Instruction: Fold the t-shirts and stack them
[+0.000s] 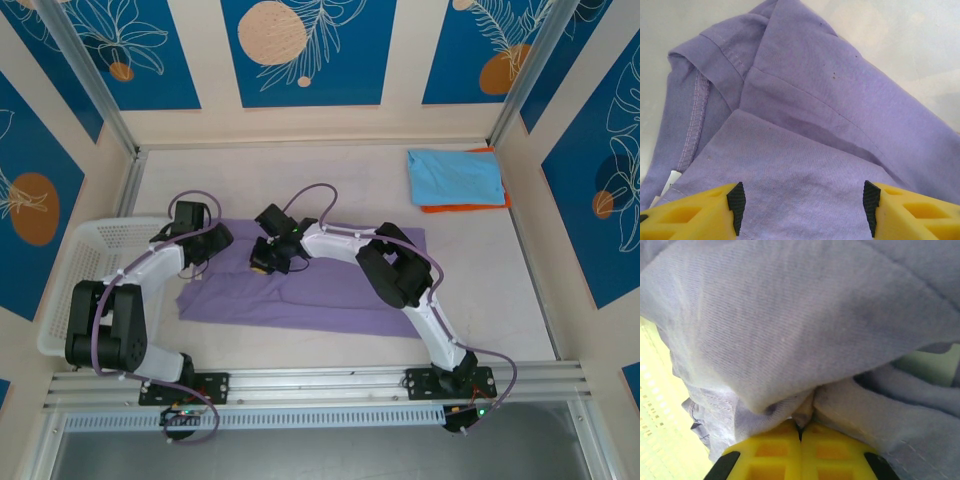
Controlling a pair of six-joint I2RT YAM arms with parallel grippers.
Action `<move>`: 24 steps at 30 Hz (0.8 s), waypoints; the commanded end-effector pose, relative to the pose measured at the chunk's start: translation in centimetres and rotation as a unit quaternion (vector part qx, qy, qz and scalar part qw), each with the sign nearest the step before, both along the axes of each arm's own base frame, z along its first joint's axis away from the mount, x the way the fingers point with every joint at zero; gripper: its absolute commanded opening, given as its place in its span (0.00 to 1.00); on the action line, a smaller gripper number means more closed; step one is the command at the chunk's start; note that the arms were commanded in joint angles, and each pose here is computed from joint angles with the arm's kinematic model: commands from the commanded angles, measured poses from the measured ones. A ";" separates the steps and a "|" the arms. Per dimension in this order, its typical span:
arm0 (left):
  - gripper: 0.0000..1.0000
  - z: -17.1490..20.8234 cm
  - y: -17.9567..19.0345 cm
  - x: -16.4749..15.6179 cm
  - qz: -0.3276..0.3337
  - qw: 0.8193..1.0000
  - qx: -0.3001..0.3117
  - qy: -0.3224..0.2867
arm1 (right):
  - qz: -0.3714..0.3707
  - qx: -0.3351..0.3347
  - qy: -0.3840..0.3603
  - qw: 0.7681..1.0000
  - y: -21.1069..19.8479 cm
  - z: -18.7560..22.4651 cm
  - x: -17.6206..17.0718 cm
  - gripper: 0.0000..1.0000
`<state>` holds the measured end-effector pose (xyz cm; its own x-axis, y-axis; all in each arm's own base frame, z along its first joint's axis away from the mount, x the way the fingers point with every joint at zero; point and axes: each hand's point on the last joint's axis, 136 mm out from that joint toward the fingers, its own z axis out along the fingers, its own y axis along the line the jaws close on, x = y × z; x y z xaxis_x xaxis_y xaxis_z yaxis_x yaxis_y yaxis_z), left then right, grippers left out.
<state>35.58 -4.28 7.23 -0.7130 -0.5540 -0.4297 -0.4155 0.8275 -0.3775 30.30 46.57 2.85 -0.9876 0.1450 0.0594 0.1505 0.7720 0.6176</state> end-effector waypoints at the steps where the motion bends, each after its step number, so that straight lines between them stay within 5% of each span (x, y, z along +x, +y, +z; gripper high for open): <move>1: 0.66 0.6 0.4 -0.2 0.007 1.000 0.001 -0.008 | 0.009 0.007 -0.021 1.000 0.3 2.5 0.2 0.01; 24: 0.72 -0.7 0.9 0.3 -0.002 0.999 0.029 0.028 | 0.063 0.039 -0.010 0.997 -0.7 8.3 -3.2 0.00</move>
<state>35.55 -4.06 6.22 -0.7395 -0.5333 -0.4106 -0.4220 0.8427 -0.3345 28.64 46.05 8.29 -0.9962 0.0702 0.0522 0.0873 0.7539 0.6512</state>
